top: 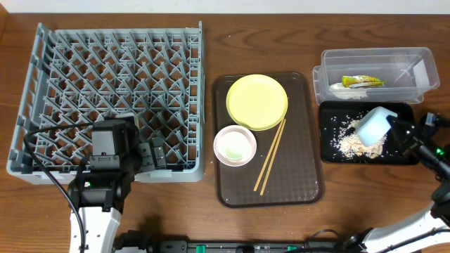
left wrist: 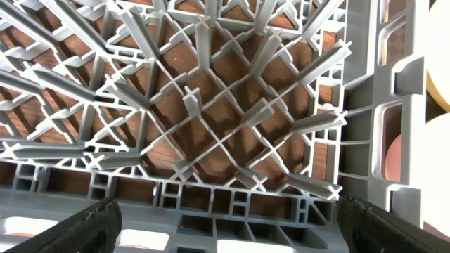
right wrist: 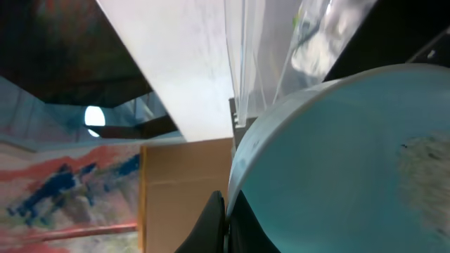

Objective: Sort waste into correct bins and load items into the dishwasher rack
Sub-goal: 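Tip the blue bowl over the black tray to empty food scraps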

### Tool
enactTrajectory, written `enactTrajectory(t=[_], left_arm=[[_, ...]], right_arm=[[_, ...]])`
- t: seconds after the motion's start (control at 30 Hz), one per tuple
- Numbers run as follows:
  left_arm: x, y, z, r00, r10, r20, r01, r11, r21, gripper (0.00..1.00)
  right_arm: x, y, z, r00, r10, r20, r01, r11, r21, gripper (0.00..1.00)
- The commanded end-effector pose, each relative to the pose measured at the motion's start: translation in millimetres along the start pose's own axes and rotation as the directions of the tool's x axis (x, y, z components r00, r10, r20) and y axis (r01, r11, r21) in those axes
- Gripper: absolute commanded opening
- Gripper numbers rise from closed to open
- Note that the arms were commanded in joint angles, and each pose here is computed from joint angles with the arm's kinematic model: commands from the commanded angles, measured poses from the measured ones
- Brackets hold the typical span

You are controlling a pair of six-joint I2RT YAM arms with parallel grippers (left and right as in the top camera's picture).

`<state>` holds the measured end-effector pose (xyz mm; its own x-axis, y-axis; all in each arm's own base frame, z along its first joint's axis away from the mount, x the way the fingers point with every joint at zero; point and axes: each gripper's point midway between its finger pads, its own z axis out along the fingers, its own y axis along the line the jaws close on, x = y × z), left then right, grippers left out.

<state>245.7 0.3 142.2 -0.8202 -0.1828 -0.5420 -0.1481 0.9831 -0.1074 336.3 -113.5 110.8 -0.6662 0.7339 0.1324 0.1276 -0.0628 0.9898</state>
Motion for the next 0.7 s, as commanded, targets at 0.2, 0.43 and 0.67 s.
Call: enactTrajectory(t=[0.2,0.43,0.67], left_arm=[[-6.6,-1.9,-4.2,1.0,-0.005,0.017,0.004,1.0,0.006,0.99],[-6.7,-1.9,-4.2,1.0,-0.005,0.018,0.004,1.0,0.006,0.99],[-6.8,-1.9,-4.2,1.0,-0.005,0.018,0.004,1.0,0.006,0.99]], right_arm=[[31.9,5.8,44.0,0.988,0.04,-0.151,-0.043,0.999,-0.015,0.01],[35.4,18.3,48.2,0.986,-0.022,-0.166,0.019,1.0,-0.023,0.01],[13.6,28.3,20.0,0.995,-0.069,-0.068,0.066,0.997,-0.037,0.01]])
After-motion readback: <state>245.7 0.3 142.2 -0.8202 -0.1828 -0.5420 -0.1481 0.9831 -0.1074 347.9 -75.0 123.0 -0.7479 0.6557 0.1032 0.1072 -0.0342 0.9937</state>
